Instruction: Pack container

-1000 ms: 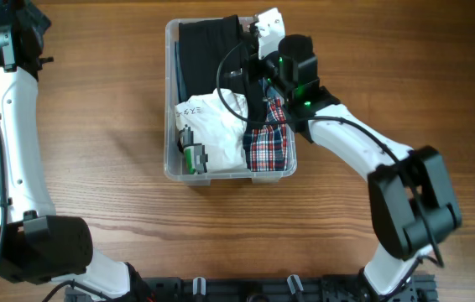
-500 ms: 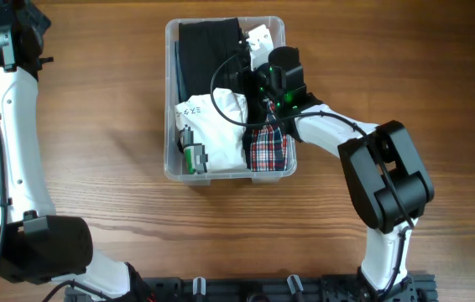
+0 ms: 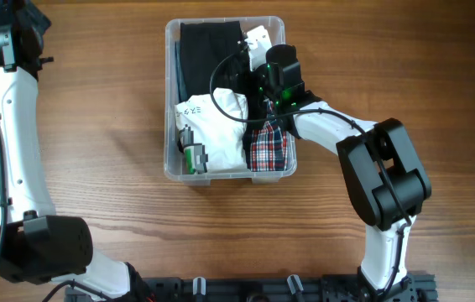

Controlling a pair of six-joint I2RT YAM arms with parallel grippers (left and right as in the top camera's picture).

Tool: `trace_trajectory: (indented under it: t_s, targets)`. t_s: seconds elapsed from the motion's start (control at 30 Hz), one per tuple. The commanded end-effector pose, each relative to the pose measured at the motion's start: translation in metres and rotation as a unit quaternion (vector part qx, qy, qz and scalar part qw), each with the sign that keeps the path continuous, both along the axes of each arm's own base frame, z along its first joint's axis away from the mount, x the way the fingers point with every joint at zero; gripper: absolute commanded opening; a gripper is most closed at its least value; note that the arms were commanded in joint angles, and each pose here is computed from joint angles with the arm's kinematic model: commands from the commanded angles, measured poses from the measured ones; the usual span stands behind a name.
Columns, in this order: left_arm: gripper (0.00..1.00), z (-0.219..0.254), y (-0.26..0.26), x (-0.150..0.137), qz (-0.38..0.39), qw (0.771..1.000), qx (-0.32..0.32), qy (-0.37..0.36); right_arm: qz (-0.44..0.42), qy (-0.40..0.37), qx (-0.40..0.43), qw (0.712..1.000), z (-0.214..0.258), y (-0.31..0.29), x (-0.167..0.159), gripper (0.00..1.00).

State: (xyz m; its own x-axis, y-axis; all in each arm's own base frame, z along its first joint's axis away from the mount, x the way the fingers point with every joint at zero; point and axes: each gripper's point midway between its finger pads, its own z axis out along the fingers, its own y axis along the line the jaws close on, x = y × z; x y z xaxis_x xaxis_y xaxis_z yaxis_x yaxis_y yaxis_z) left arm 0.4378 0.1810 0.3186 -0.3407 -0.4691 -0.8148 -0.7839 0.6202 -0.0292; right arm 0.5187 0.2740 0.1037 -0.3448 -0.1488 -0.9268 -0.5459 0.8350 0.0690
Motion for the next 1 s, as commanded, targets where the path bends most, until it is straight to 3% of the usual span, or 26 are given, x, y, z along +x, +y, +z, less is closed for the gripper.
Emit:
trace_trajectory:
  t_s: [0.0,0.2,0.37,0.5,0.7,0.93,0.97]
  targets:
    - [1.0,-0.001,0.005,-0.001,0.005,1.0,0.008,0.007,0.018,0.08,-0.034,0.996,-0.073,0.001,-0.023,0.04]
    - [1.0,-0.001,0.005,-0.001,0.005,1.0,0.008,0.007,0.02,0.048,-0.022,0.998,-0.045,0.005,-0.013,0.04]
    - [1.0,-0.001,0.005,-0.001,0.005,1.0,0.008,0.007,0.019,-0.011,0.007,1.0,0.05,0.009,-0.005,0.05]
    - [1.0,-0.001,0.005,-0.001,0.005,1.0,0.008,0.007,0.019,-0.062,0.031,0.997,0.14,0.001,-0.021,0.17]
    - [1.0,-0.001,0.005,-0.001,0.005,1.0,0.008,0.007,0.016,-0.127,0.057,0.99,0.282,-0.043,-0.105,0.25]
    - [1.0,-0.001,0.005,-0.001,0.005,1.0,0.008,0.007,-0.022,-0.202,0.084,0.976,0.384,-0.119,-0.235,0.4]
    - [1.0,-0.001,0.005,-0.001,0.005,1.0,0.008,0.007,-0.033,-0.21,0.086,0.973,0.391,-0.133,-0.255,0.47]
